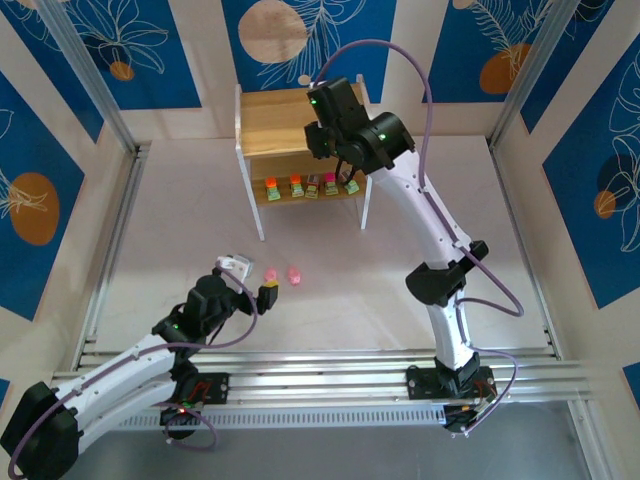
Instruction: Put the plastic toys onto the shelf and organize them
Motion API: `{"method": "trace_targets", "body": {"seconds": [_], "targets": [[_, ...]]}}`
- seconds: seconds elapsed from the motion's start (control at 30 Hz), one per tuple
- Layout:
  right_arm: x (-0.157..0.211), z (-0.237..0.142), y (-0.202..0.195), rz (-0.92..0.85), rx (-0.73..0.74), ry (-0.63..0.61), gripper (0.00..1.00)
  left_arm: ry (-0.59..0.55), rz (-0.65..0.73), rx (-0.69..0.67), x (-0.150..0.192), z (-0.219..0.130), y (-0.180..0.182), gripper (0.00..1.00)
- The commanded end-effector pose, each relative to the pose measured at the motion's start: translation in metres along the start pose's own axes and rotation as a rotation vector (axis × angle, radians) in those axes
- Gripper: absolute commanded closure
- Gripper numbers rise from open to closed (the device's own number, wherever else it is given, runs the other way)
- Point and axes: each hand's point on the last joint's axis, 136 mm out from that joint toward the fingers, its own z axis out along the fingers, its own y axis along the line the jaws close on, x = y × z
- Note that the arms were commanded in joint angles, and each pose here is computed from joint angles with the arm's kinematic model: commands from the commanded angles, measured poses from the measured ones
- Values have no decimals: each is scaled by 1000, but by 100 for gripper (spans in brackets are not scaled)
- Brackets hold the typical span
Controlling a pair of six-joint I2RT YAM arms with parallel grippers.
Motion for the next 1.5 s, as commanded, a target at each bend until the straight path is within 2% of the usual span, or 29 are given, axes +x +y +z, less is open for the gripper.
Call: {"method": "trace_targets", "body": {"seconds": [0.0,0.73,1.23,1.47], "targets": [[-10,0,1,-2,-12,-34,69,-43,8,12,-16,-1,-2,0],[-3,27,-9,-18,41,-4,66,-43,8,3,-16,-2,0,0],[-13,21,-10,-6,26,-37,56,-46,7,-3,-17,-2,0,0],[-27,-3,-11,2,13,-91,54,-46,7,-7,-16,-2,1,0]]}}
